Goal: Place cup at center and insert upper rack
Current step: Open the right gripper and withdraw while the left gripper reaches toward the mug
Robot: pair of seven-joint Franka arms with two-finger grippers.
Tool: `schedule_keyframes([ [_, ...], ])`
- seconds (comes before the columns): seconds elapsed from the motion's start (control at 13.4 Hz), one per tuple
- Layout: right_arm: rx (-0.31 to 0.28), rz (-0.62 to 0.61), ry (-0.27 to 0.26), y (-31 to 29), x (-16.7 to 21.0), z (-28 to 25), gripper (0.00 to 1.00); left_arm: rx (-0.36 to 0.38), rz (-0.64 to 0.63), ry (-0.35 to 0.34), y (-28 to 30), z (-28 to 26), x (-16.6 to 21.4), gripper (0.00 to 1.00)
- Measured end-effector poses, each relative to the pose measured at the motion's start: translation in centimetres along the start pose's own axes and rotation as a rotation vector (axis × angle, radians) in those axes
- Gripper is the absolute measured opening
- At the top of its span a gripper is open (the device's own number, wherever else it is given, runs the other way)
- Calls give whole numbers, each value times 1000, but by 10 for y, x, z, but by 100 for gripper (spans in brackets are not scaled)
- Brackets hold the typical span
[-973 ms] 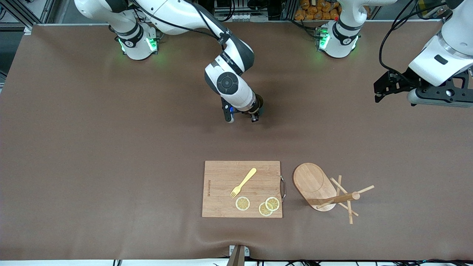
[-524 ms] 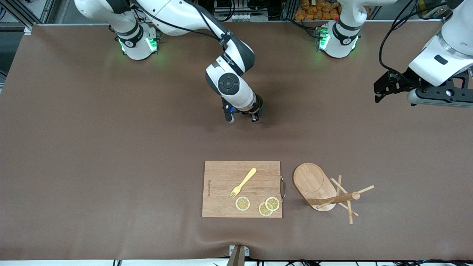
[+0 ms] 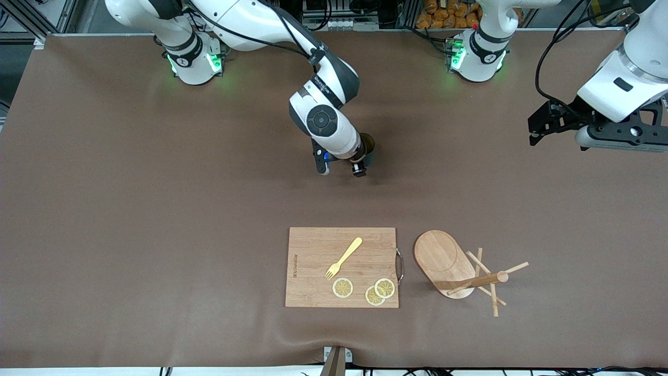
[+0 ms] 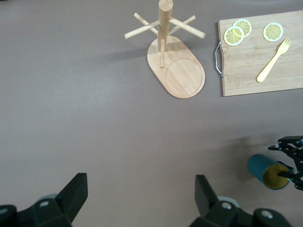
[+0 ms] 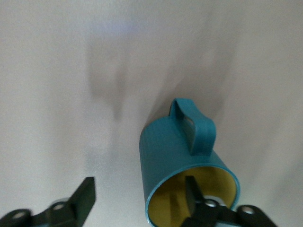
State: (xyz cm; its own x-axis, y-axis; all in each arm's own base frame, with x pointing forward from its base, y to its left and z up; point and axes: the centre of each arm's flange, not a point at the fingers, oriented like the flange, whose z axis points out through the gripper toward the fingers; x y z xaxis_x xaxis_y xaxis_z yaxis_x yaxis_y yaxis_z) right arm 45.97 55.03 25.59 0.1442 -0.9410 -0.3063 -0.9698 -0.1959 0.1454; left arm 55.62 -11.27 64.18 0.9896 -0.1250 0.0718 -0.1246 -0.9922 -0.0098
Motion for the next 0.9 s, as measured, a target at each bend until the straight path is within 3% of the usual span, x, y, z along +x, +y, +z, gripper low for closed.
schedule_keyframes([
  [0.07,-24,4,5,-5,1,-11,100,0,0,0,0,0,0,100],
  [0.52,-147,49,0,-50,37,-129,100,0,-4,-4,-2,3,2,100],
  [0.75,-124,-73,-29,-57,55,-191,100,0,-18,-11,-10,12,8,100],
  [0.9,-161,-197,-29,-50,77,-230,100,-1,-18,-14,-10,16,10,100],
])
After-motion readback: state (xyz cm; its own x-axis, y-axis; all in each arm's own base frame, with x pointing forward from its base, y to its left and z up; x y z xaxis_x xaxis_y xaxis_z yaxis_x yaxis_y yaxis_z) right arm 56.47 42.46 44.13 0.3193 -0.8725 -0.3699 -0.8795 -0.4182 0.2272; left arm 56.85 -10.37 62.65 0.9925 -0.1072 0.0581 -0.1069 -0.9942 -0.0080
